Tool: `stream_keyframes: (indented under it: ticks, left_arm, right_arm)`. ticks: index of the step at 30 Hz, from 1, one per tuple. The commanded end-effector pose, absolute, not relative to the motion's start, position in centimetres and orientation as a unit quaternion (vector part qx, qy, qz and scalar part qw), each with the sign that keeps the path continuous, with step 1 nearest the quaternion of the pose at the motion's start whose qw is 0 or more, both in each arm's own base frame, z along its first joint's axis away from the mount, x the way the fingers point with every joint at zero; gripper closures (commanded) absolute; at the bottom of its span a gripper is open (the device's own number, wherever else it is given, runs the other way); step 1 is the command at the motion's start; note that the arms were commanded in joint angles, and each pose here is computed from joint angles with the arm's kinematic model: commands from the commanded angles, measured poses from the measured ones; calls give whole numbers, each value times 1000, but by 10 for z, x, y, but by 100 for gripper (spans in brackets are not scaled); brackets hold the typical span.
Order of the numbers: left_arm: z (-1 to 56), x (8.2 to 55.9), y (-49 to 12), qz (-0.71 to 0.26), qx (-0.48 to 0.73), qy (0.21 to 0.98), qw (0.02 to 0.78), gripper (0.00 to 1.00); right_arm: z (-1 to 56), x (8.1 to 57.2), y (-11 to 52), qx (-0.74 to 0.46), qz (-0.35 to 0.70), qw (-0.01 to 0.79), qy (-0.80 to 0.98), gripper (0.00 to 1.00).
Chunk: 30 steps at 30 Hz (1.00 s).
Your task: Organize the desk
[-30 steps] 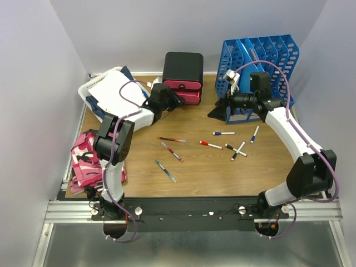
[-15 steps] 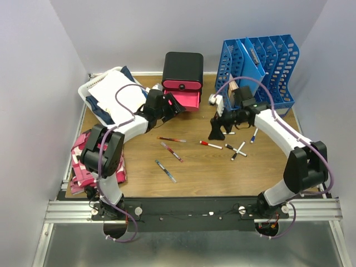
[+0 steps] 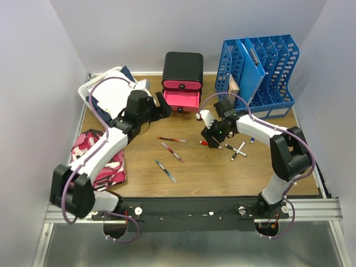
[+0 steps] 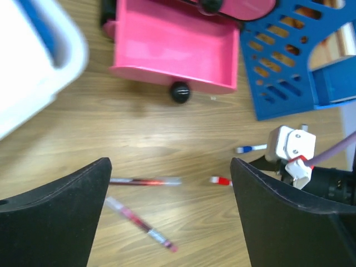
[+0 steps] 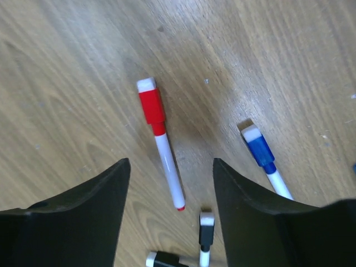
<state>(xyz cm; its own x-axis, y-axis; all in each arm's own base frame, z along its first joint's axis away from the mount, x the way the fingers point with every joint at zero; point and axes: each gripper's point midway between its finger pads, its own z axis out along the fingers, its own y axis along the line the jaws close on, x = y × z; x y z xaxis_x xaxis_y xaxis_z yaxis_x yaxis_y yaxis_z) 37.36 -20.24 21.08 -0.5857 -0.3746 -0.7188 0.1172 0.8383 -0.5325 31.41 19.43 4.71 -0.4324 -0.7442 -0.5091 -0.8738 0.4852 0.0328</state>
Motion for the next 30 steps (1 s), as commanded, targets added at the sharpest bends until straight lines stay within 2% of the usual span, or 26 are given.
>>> stream_keyframes:
  ticks: [1,8,12,13,16,19,23,24,26,29,30]
  left_arm:
    - [210,344,-147,-164,-82,857,482,1]
    - [202,313,-125,-167,-108,854,481,1]
    - [193,296,-128,-191,-106,858,466,1]
    - [196,292,-128,-200,-108,853,470,1]
    - [192,280,-130,-219,-112,851,465,1]
    - [187,270,-132,-234,-113,850,458,2]
    - [172,256,-137,-256,-115,855,435,2]
    - [169,254,-137,-258,-117,856,432,2]
    - [167,251,-136,-267,-132,852,431,2]
    - [157,246,-136,-278,-154,848,423,2]
    - [150,241,-140,-290,-151,851,412,2]
  right_arm:
    - [27,320,193,-484,112,211,842,39]
    - [10,307,196,-503,102,185,838,62]
    - [2,301,195,-510,94,173,837,80]
    - [3,302,196,-510,95,176,836,88]
    - [8,300,200,-517,106,172,832,99]
    - [35,306,215,-544,132,193,806,99]
    - [96,328,243,-596,162,249,747,99]
    - [125,341,257,-617,167,283,715,99]
    - [143,345,264,-637,176,289,693,100]
    - [178,381,284,-632,160,342,676,99]
    - [171,395,286,-627,148,341,685,99]
